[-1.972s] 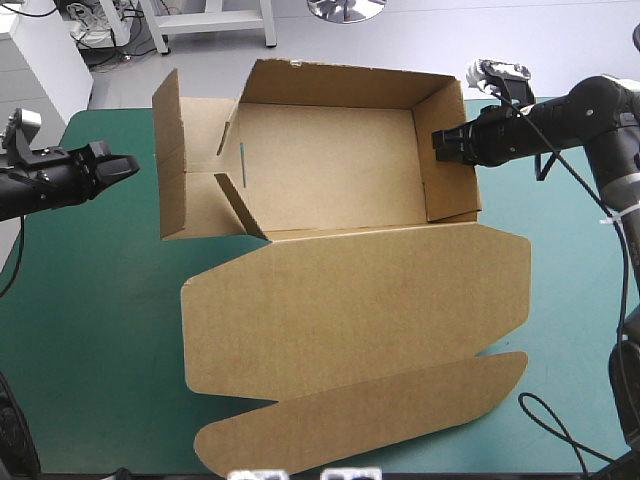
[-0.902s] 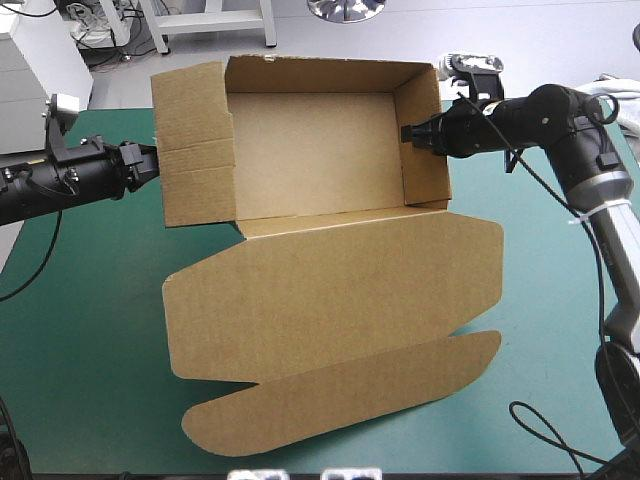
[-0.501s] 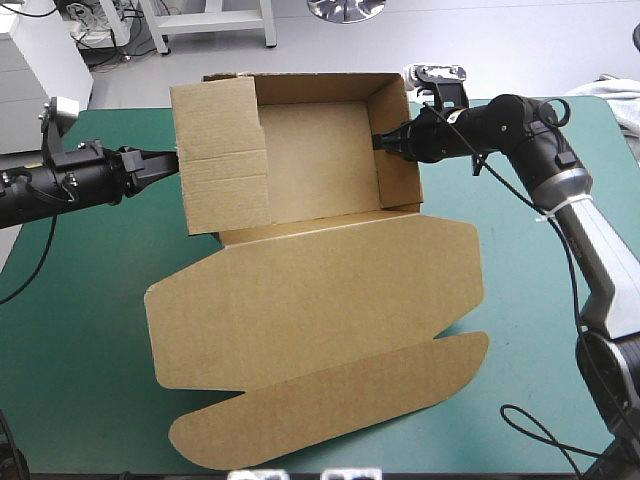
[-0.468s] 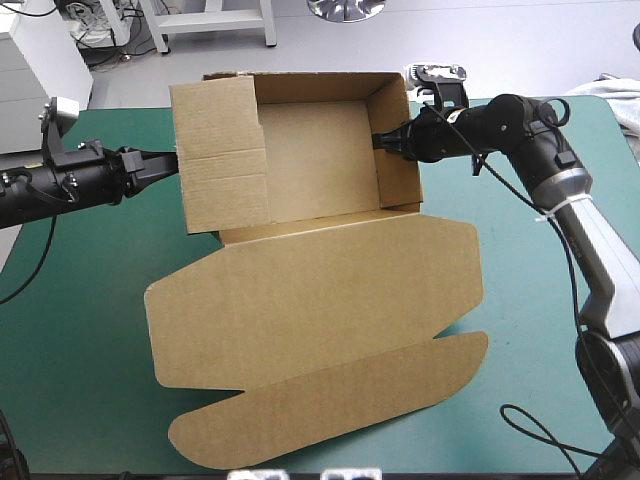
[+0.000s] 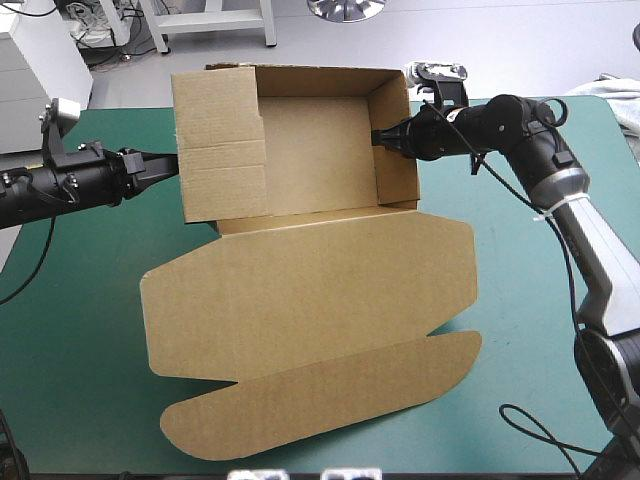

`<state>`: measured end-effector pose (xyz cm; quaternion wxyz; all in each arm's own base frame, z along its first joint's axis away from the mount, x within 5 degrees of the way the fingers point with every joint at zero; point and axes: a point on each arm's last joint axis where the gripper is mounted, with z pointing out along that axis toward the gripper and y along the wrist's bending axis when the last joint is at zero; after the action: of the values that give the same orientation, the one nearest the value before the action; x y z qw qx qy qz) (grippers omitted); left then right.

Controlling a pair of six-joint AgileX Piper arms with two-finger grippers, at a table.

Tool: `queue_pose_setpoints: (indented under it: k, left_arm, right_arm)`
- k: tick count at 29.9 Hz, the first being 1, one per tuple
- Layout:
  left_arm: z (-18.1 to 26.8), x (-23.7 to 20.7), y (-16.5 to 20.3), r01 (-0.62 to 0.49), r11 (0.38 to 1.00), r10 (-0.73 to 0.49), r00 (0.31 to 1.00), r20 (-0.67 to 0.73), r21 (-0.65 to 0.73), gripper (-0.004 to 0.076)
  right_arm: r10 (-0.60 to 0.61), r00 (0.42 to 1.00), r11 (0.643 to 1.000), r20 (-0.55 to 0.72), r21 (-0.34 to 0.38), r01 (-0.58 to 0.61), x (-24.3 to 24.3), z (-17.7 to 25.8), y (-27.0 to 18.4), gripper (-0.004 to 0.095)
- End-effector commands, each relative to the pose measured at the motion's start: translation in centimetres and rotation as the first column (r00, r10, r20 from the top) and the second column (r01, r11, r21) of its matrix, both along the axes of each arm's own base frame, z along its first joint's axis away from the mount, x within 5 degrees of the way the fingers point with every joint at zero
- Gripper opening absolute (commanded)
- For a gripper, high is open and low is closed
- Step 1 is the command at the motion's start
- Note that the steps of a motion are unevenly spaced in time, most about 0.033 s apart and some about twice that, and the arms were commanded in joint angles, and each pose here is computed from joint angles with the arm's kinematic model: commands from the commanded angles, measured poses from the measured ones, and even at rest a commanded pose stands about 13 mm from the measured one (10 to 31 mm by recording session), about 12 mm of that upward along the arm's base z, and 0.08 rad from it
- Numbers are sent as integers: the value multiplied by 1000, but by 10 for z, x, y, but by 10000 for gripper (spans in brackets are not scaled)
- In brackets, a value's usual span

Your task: Fold the box

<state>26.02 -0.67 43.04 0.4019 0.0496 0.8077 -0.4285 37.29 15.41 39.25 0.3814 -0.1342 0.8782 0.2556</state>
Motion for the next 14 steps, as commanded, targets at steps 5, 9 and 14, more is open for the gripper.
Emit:
queue_pose_setpoints:
  k: [5, 9, 14]
  left_arm:
    - [20, -15, -10, 76, 996, -73, 995, 61, -47, 257]
    - [19, -15, -9, 75, 997, -73, 996, 60, -36, 354]
    - [18, -15, -9, 71, 997, -70, 996, 53, -17, 364]
  right_arm:
    - [-22, 996, 995, 82, 98, 14, -4, 22, 10, -13]
    - [-20, 997, 994, 78, 111, 11, 0, 17, 16, -13]
    - [-21, 997, 993, 76, 115, 13, 2, 14, 18, -13]
